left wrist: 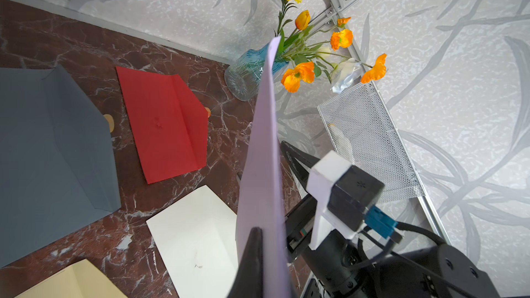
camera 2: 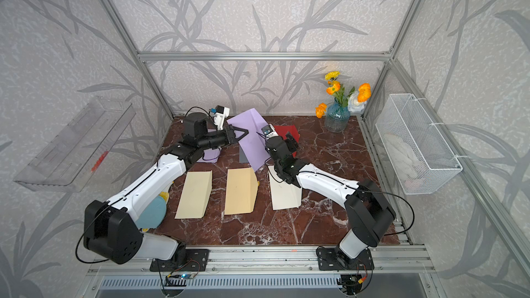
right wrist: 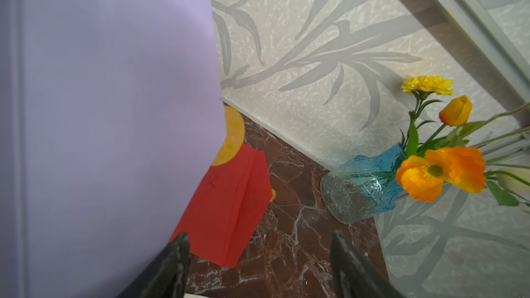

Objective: Open the envelope
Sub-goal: Open the envelope flap on the envelope.

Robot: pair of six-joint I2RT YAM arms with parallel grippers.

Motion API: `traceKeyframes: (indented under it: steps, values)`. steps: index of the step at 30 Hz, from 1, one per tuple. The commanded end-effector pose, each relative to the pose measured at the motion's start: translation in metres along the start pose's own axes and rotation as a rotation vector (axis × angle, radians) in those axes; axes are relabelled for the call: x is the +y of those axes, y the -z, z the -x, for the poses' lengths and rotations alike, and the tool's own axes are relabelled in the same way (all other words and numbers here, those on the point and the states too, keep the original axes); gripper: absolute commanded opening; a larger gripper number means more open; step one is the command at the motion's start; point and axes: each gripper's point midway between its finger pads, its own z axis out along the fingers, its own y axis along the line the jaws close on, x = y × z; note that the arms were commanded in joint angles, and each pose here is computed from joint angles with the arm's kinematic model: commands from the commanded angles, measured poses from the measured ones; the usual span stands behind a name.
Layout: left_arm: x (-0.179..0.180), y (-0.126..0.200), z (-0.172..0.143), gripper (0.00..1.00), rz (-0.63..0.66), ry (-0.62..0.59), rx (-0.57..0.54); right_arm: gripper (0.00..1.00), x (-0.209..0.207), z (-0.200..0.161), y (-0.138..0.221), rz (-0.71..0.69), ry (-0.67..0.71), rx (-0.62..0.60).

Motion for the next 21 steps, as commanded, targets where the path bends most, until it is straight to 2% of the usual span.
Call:
traceKeyframes:
  steps: [1, 10, 21]
  values:
    - [-0.021, 0.005, -0.002, 0.00, -0.090, -0.053, 0.013, 0.77, 0.001, 0.008, 0.006, 0.091, -0.091, 0.008]
    - [-0.041, 0.016, -0.014, 0.00, -0.175, -0.136, 0.059, 0.77, -0.013, -0.007, -0.002, 0.249, -0.316, 0.078]
    - [-0.070, 0.023, -0.017, 0.00, -0.359, -0.166, 0.084, 0.77, 0.003, -0.020, -0.009, 0.392, -0.378, 0.155]
